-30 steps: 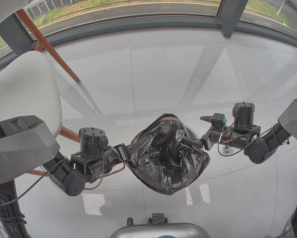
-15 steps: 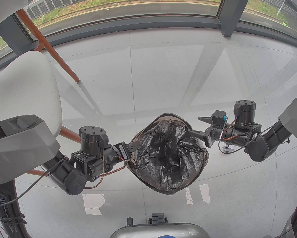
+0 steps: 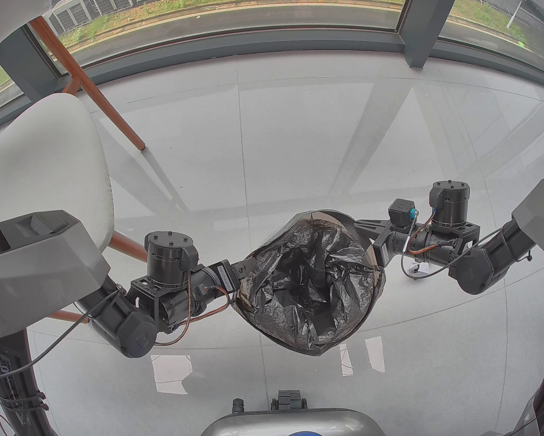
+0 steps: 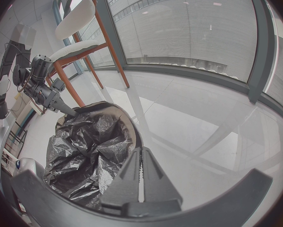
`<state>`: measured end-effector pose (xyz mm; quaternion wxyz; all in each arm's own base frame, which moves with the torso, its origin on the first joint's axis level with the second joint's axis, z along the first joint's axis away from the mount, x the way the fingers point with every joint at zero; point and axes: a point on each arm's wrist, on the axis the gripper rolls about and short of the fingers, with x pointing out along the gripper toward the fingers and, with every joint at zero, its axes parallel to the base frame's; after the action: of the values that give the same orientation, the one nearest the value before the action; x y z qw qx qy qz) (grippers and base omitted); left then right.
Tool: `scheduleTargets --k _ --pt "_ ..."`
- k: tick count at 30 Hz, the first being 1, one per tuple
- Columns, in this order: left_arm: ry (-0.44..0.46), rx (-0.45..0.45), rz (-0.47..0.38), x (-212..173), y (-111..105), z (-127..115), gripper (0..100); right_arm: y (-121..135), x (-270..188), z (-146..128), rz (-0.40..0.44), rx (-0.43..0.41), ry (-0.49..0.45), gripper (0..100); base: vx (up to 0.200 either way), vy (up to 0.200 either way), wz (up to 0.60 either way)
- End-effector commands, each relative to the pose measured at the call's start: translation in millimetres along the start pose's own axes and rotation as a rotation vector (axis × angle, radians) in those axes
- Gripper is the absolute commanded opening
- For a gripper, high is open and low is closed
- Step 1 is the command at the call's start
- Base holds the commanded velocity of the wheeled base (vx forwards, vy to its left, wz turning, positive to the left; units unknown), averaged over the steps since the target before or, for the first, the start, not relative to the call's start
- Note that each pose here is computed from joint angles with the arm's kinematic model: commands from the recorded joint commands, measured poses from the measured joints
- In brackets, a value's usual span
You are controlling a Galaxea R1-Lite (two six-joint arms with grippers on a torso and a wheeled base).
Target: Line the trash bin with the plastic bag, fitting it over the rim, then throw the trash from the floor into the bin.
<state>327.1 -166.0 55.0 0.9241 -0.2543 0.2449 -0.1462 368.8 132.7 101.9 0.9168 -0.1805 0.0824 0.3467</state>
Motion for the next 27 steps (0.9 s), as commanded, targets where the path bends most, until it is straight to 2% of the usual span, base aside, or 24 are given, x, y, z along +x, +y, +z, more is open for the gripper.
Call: scheduleTargets --k 1,11,25,26,27 --pt "-0.001 0.0 0.001 0 0 0 100 -9 -5 9 -0.026 -0.006 -0.024 0 0.0 0.0 0.0" --pt "-0.016 0.0 -0.012 3 -3 4 100 -21 -11 4 -0.06 0.001 -0.016 0 0.0 0.0 0.0" --pt "-0.023 0.0 -0.018 4 -5 6 100 -11 -17 10 -0.041 -0.003 -0.02 0 0.0 0.0 0.0" --pt "-0.022 0.0 -0.017 4 -5 5 100 -9 -18 9 -0.037 -0.002 -0.016 100 0.0 0.0 0.0" --pt "-0.022 0.0 -0.017 4 -5 5 100 -8 -20 9 -0.036 -0.003 -0.016 100 0.0 0.0 0.0"
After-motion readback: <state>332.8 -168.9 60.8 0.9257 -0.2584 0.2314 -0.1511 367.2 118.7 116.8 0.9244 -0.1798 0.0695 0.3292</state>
